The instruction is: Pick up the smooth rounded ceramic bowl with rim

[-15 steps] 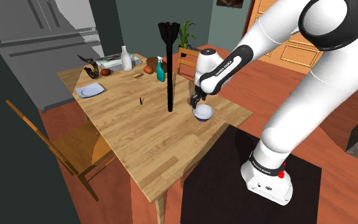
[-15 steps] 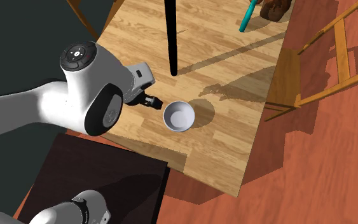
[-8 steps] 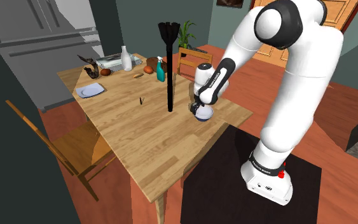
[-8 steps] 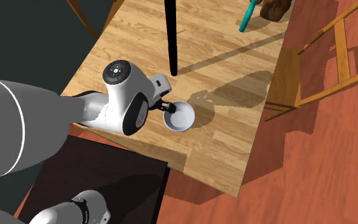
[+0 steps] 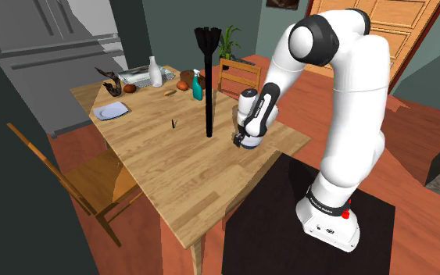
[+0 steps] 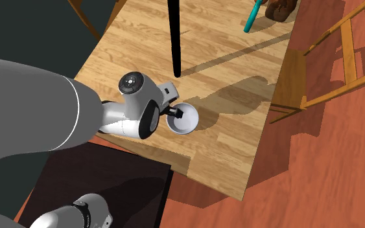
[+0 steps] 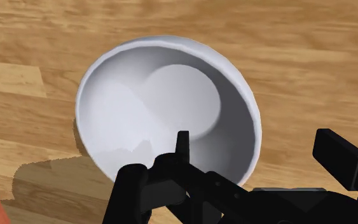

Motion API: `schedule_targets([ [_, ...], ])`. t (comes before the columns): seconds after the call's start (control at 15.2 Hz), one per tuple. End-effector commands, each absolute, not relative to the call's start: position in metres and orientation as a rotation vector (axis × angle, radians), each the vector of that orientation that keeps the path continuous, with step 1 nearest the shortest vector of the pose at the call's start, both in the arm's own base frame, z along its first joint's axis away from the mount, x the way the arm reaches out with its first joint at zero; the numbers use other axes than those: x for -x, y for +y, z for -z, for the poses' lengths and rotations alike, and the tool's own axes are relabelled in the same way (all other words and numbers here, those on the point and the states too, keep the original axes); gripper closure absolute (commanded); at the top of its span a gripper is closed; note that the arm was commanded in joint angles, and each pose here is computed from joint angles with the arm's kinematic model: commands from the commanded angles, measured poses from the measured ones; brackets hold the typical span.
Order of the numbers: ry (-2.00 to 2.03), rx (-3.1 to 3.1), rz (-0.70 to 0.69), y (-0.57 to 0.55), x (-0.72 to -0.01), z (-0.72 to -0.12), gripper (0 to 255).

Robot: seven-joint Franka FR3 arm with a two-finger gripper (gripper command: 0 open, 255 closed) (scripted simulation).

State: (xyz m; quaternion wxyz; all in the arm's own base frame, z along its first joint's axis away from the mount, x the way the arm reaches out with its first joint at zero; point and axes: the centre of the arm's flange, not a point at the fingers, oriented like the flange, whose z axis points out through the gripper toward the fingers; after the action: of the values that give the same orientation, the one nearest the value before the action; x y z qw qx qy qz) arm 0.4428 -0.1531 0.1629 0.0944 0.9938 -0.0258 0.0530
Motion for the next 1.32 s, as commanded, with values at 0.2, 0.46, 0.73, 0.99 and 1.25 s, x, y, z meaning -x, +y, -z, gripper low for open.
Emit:
schedule_targets([
  [0.2, -0.076, -2.947, -0.158, -0.153, -0.443, -0.149, 255],
  [0.46, -0.076, -2.947, -0.158, -0.153, -0.443, -0.149, 255],
  [0.73, -0.076, -2.947, -0.158, -0.153, -0.443, -0.149, 255],
  [0.99, -0.076, -2.947, -0.158, -0.153, -0.443, -0.165, 255],
  [1.25, -0.076, -2.947, -0.158, -0.153, -0.443, -0.186, 255],
])
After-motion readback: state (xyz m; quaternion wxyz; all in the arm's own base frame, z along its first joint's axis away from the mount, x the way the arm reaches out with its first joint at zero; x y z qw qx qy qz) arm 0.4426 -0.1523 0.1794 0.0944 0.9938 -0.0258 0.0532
